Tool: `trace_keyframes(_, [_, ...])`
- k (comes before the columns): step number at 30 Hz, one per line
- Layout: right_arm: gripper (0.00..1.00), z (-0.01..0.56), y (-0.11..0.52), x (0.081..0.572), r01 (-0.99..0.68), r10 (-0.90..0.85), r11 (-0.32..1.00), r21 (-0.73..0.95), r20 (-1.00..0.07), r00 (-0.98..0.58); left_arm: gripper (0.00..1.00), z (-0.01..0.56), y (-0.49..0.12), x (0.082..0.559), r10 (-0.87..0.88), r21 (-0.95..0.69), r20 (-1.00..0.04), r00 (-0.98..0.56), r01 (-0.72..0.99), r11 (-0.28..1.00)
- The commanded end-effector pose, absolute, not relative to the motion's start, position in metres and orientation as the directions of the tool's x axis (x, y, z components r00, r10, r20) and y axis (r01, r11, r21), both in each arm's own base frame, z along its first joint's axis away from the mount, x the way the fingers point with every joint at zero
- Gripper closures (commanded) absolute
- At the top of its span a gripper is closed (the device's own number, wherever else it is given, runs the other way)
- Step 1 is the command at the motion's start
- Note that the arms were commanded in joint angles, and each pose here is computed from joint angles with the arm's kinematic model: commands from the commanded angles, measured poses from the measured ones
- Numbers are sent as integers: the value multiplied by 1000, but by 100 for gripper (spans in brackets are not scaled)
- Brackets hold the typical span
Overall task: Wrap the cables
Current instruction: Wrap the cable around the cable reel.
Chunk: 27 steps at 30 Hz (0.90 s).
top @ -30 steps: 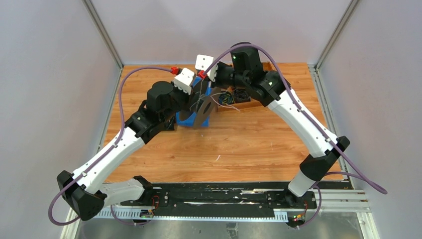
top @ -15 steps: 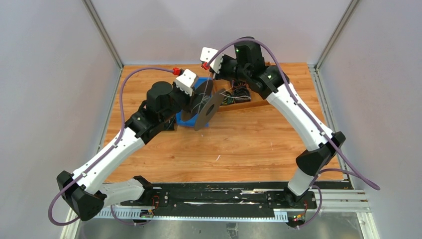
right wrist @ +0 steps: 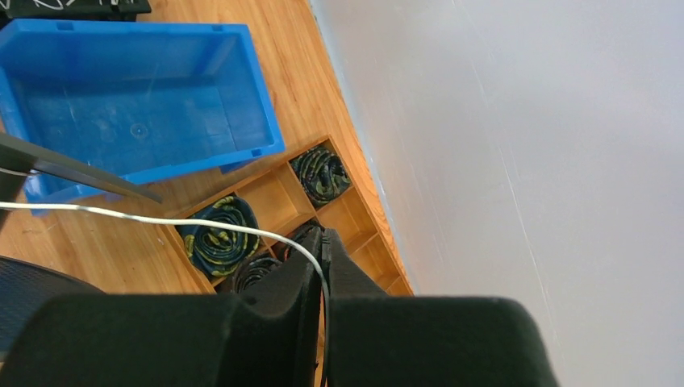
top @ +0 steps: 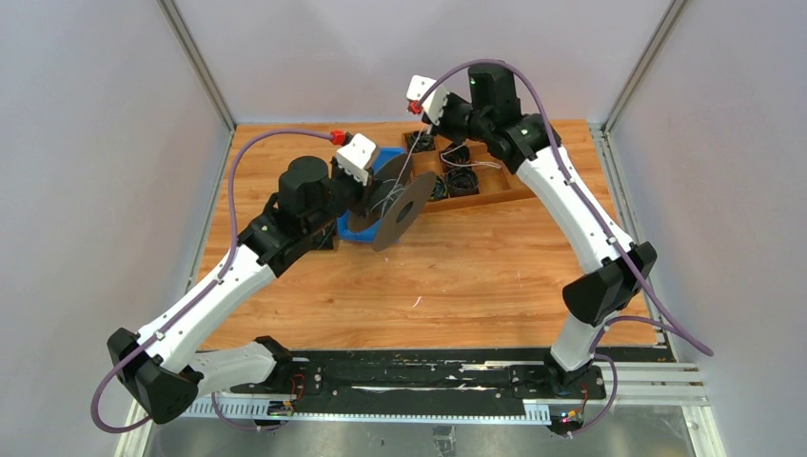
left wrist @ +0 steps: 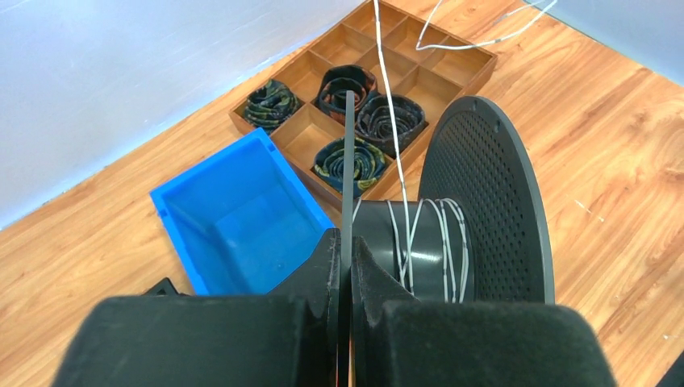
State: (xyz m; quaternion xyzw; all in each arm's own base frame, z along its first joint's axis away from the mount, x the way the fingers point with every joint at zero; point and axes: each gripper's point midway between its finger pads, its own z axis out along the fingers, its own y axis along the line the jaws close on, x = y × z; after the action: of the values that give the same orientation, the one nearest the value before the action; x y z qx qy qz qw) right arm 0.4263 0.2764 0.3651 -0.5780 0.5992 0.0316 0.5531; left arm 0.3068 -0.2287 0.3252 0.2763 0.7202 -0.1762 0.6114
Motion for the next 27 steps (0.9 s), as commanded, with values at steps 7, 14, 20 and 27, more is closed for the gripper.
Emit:
trace_keyframes(7, [99, 315, 251, 456, -763, -664, 381, -523, -729, 168, 100, 359, -238, 293, 117, 76, -993, -18, 667, 742])
trace_keyframes(14, [99, 281, 239, 457, -806, -624, 415, -423, -777, 87, 100, 369, -233, 295, 76, 35, -997, -35, 652, 757])
trace_keyframes(20, [99, 243, 249, 441, -865, -587, 402, -301, -810, 10, 100, 374, -229, 298, 36, -6, -998, -51, 642, 767])
trace_keyframes(27, [99, 212, 253, 428, -893, -563, 393, -219, -825, -45, 100, 384, -230, 297, -12, -52, -998, -65, 659, 750])
